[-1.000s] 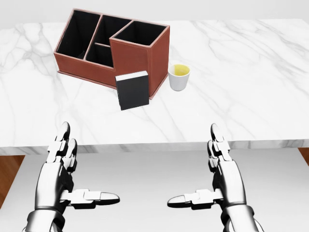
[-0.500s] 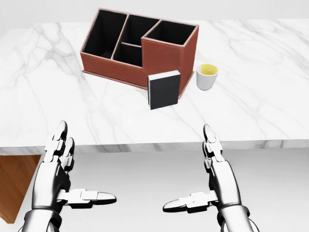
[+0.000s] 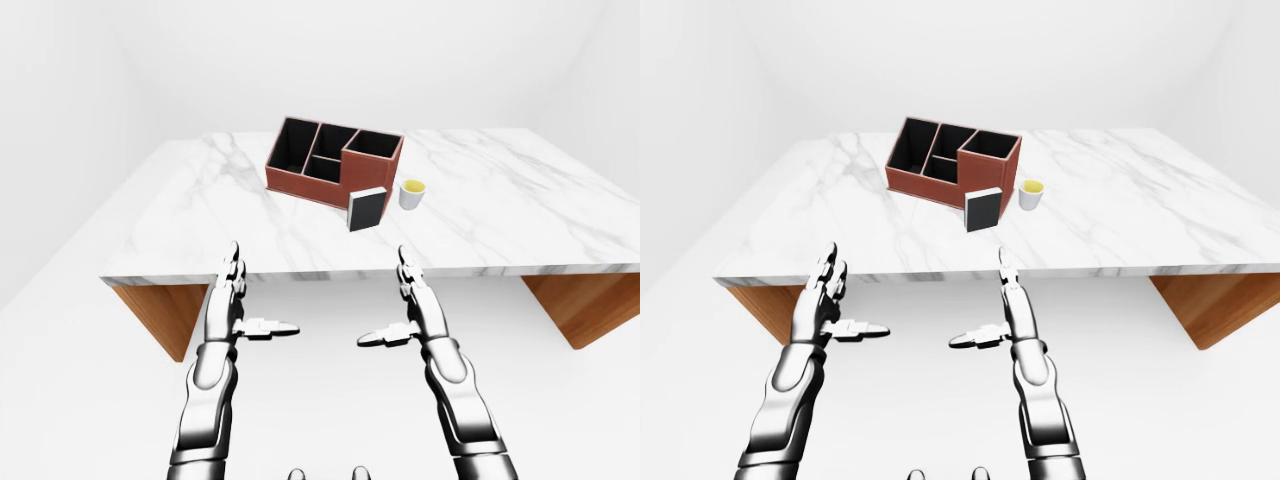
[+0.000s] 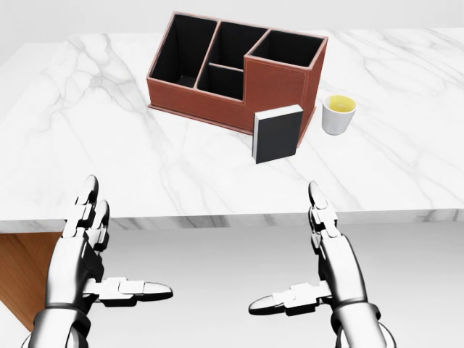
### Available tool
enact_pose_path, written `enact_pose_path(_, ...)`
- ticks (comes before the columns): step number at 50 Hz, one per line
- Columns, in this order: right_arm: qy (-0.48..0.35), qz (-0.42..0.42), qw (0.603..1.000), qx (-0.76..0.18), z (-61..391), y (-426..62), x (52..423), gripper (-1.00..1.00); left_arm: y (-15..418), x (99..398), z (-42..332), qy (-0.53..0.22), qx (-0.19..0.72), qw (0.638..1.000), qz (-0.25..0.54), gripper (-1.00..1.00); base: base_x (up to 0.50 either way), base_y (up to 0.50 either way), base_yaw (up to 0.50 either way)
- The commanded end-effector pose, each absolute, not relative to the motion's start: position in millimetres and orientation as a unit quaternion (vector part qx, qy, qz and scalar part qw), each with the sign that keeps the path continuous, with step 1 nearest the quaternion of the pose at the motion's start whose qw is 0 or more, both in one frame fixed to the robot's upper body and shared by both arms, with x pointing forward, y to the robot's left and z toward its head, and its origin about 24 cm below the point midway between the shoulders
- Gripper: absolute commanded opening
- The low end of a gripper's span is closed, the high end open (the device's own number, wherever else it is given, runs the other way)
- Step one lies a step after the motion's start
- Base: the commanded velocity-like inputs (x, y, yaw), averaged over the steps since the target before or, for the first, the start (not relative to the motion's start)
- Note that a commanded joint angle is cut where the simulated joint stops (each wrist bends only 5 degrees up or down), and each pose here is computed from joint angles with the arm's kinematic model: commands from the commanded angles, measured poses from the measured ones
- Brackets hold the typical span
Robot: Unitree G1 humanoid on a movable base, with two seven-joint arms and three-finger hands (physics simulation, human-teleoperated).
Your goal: Pick up the book and place it in the right compartment of the caddy.
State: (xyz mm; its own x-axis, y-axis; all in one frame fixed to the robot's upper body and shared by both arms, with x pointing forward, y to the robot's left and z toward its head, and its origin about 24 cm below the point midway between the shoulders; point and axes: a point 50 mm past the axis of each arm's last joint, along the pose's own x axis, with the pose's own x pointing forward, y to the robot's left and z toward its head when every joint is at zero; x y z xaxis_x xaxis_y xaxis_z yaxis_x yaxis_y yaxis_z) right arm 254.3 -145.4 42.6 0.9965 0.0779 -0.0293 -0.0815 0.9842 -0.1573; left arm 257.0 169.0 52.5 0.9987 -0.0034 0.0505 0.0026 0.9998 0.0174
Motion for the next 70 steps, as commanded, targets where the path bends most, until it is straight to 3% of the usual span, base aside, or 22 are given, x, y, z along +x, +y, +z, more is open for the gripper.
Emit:
enact_pose_path(1,0.016,0.047,0.994,-0.100,47,-146,255,1.00,167,262,58,-0.031,0.005,0.999,-0.004,1.00,0.00,0.00,0.00)
enact_pose_path(29,-0.092,0.078,0.977,-0.177,101,-139,254,1.00,173,280,78,-0.043,0.011,0.999,0.005,1.00,0.00,0.00,0.00)
enact_pose_path(70,-0.171,0.110,0.952,-0.230,142,-133,247,1.00,165,268,113,-0.121,0.011,0.993,-0.002,1.00,0.00,0.00,0.00)
